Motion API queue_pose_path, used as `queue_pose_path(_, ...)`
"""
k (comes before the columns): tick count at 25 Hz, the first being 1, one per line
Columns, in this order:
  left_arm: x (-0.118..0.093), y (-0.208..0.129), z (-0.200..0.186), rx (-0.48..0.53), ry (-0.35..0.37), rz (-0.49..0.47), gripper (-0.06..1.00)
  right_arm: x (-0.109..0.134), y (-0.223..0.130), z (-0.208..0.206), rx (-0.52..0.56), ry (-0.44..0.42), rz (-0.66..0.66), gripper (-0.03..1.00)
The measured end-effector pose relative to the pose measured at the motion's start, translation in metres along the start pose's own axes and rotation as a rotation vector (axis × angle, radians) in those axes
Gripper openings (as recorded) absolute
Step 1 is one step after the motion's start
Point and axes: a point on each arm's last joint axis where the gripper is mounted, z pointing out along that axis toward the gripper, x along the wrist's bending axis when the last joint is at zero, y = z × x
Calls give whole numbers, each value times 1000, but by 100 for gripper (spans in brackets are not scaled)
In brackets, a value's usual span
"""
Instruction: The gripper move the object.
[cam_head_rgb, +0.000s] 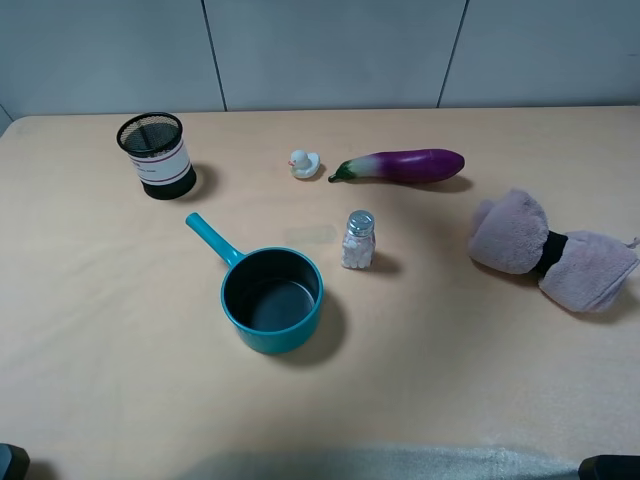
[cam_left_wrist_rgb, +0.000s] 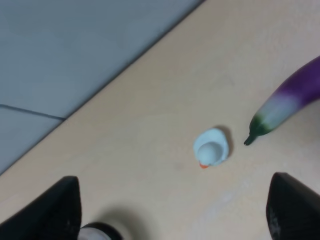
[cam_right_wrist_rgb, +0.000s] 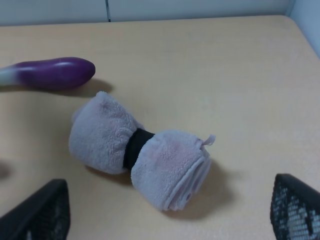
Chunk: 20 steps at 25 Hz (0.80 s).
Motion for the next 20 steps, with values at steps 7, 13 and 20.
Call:
queue_pose_path(7,9,-38,-24,82,34,10,75,0,0,0,0,0,0,61)
queue_pose_path(13,34,-93,-45,176,60,-52,75,0,0,0,0,0,0,61)
queue_pose_path(20,68,-160,-83,205,98,-200,75,0,0,0,0,0,0,61)
